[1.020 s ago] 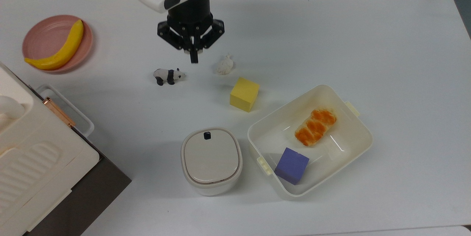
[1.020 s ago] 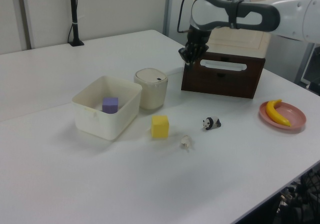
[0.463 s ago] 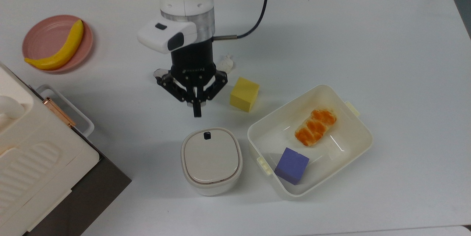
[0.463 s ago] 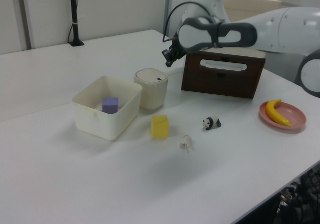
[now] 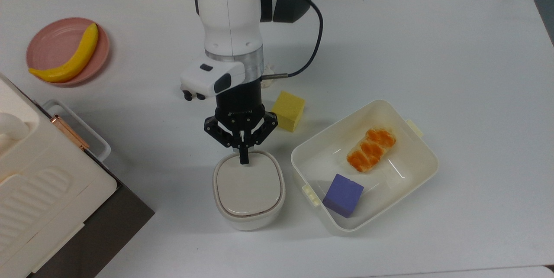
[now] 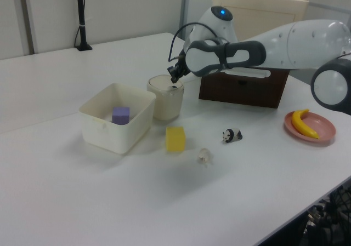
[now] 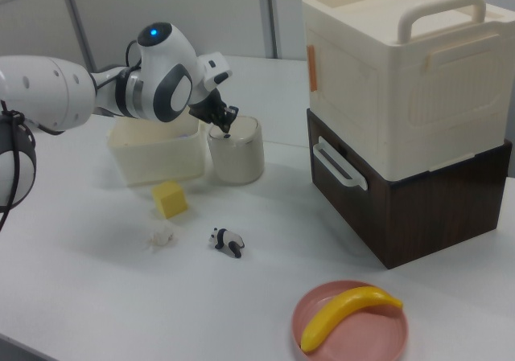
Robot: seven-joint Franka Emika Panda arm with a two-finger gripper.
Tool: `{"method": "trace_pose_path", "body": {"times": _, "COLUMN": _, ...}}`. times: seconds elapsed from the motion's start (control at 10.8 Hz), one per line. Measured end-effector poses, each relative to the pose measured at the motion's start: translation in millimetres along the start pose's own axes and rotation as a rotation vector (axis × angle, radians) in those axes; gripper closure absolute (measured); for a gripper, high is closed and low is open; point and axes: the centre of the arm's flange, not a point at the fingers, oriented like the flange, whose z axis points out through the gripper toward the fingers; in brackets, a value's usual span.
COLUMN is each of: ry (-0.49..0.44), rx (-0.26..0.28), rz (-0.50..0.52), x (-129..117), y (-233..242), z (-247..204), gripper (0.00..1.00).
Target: Open the trash can
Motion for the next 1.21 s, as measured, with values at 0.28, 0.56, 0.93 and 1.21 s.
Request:
{"method": "trace_pose_path", "body": {"times": 0.28, "ry": 0.034, "rx": 0.001, "rz": 0.001, "x": -2, "y": 0, "z": 16, "gripper": 0.99}}
{"method": "trace_pose_path", "body": {"times": 0.56, "ry": 0.043, "rx": 0.0, "rz": 0.001, "x": 1, "y": 1, "z": 14, "gripper": 0.99}}
{"method": "trace_pose_path", "body": {"times": 0.93, "ry": 0.089, "rx": -0.008, "rz": 0.031, "x": 23, "y": 4, "z": -28, "gripper": 0.99}}
{"method": "trace_pose_path", "body": {"times": 1.21, "ry": -0.004, "rx": -0.021, "rz": 0.036, "x": 27, "y": 10, "z": -79, "gripper": 0.99}}
